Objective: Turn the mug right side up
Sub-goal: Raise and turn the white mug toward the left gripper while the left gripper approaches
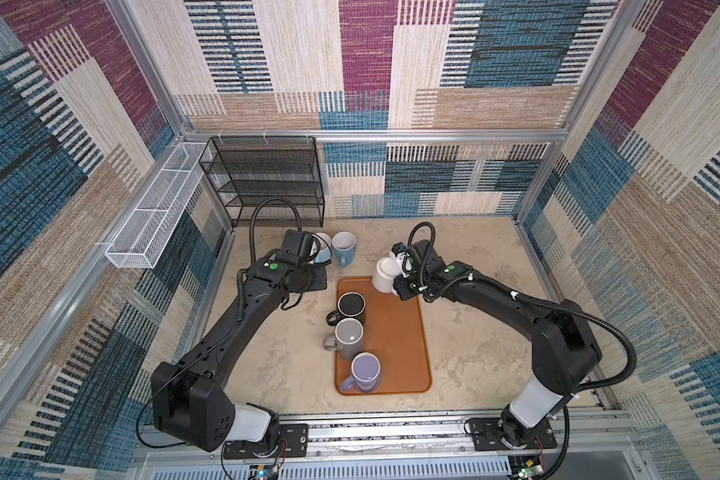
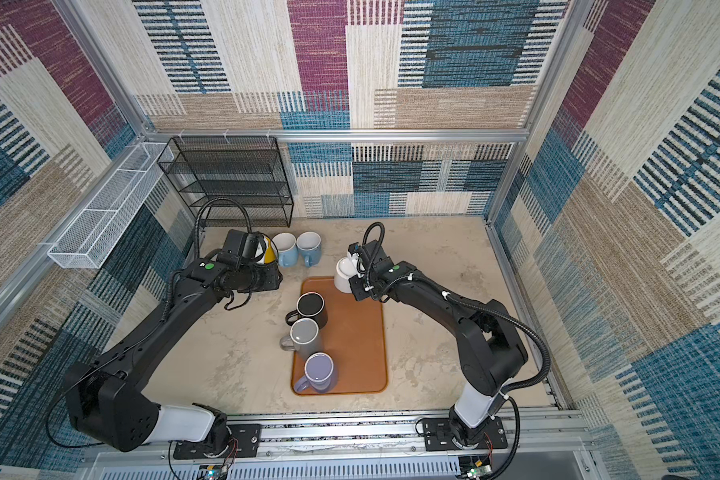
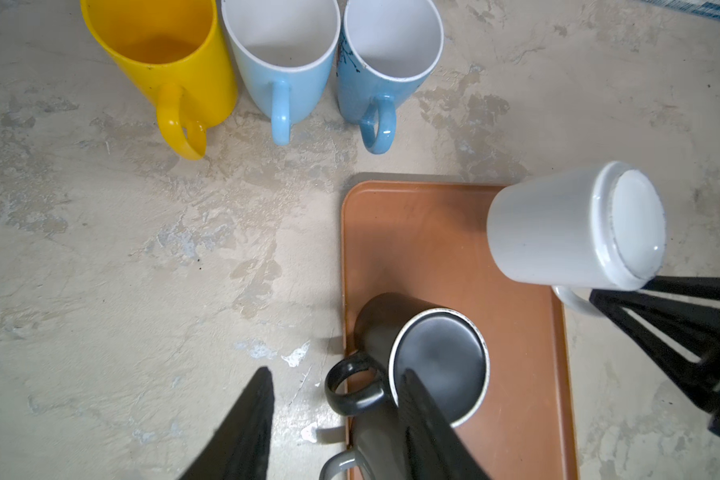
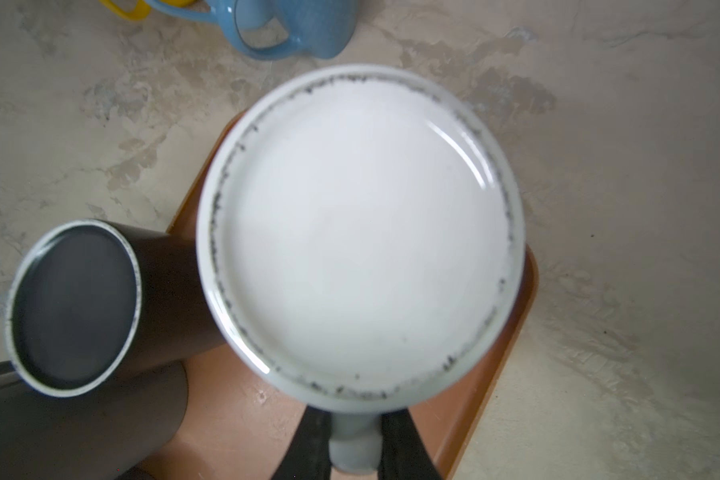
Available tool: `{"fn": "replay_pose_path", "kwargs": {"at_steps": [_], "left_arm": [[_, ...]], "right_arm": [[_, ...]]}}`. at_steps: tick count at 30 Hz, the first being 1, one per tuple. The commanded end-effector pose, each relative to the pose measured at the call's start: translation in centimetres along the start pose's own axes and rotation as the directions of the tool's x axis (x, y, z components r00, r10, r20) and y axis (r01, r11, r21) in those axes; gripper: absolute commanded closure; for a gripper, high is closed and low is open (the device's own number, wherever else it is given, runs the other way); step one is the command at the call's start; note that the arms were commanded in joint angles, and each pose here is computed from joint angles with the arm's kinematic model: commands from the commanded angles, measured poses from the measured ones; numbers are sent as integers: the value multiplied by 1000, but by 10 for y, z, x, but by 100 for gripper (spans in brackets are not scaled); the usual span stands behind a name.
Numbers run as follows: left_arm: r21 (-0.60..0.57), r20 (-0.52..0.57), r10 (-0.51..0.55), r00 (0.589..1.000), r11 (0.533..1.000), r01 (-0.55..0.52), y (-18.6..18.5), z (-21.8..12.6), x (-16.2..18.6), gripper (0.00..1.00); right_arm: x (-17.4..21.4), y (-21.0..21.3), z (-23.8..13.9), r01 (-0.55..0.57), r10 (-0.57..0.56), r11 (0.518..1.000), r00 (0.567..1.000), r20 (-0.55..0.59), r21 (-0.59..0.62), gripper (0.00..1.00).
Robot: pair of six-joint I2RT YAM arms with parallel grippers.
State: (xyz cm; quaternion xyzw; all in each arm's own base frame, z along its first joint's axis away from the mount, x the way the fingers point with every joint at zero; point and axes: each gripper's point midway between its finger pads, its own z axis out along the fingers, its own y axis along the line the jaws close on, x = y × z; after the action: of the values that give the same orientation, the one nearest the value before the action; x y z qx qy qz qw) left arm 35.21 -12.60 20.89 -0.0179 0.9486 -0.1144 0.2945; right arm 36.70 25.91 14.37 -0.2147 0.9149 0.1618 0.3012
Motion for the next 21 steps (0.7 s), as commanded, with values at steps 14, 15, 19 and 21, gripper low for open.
{"fn": "replay_pose_path", "kwargs": {"at_steps": [14, 15, 19, 21], "left_arm": [[283, 70, -35, 997, 959, 13, -50, -8, -17, 54], [301, 72, -37, 997, 953, 14, -53, -9, -18, 54], [399, 104, -44, 994, 917, -1, -69, -19, -23, 54], [465, 132, -57, 990, 885, -11, -80, -27, -27, 54]], "right_arm": [[-80, 21, -70, -100, 235, 926, 907, 350, -363, 100], [-82, 22, -74, -100, 250, 916, 900, 357, -389, 100], [-91, 27, -91, -86, 302, 872, 869, 392, -482, 100], [-96, 31, -101, -68, 322, 848, 854, 410, -525, 100]]}}
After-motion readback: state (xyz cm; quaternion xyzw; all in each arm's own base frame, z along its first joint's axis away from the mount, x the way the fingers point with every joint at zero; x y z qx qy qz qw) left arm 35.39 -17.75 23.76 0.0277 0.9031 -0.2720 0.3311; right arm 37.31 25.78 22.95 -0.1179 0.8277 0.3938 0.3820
